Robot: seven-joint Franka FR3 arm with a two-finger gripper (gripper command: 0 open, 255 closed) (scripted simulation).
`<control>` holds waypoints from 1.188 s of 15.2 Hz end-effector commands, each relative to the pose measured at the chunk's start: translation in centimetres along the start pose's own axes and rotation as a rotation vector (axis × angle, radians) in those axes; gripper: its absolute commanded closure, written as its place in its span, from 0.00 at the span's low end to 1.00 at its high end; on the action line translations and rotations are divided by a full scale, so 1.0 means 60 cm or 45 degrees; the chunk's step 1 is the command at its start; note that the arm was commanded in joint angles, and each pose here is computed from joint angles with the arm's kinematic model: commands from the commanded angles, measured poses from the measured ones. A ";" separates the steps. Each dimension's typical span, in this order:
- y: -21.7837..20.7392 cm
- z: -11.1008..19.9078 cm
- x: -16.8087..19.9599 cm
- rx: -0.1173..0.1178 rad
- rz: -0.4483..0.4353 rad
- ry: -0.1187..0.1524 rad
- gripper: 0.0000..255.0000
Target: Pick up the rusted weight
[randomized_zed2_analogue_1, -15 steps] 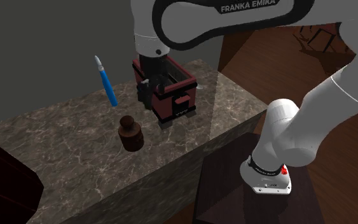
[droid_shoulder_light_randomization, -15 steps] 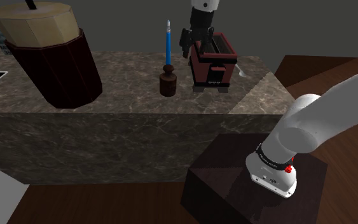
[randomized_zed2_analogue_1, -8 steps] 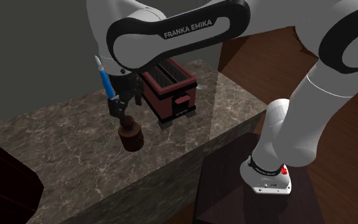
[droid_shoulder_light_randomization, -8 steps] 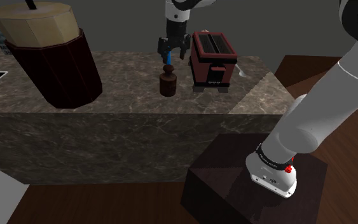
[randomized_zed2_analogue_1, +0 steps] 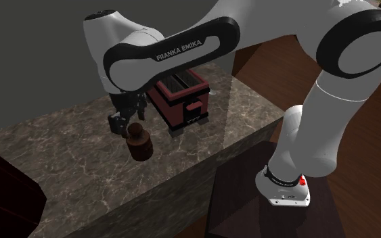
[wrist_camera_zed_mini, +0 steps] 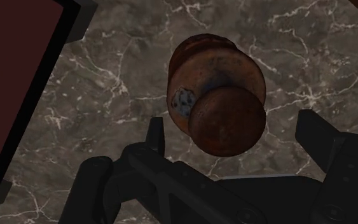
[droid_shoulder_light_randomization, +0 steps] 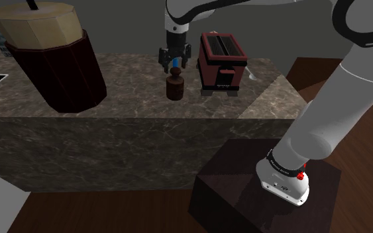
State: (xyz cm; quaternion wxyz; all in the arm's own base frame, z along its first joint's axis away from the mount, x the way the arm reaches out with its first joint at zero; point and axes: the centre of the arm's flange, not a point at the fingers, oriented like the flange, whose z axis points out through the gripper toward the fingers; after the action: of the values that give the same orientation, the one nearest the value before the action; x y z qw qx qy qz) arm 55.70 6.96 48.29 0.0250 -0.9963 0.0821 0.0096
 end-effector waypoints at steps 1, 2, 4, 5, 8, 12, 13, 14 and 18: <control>0.001 0.023 0.000 0.000 0.000 0.001 0.00; 0.001 0.023 0.000 0.000 0.000 0.001 0.00; 0.000 0.022 0.001 0.000 0.000 0.001 1.00; 0.000 0.022 0.002 0.000 0.000 0.001 1.00; 0.001 0.022 0.002 0.000 0.000 0.001 1.00; 0.001 0.023 0.003 0.000 0.000 0.001 1.00; 0.001 0.023 0.000 0.000 0.000 0.001 1.00; 0.001 0.014 0.000 0.000 0.000 0.001 1.00; -0.001 -0.021 -0.001 0.000 0.000 0.001 1.00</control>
State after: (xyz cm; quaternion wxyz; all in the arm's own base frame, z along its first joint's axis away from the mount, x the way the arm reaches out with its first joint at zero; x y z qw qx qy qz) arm 55.76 7.00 49.01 0.0250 -0.9963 0.0821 0.0096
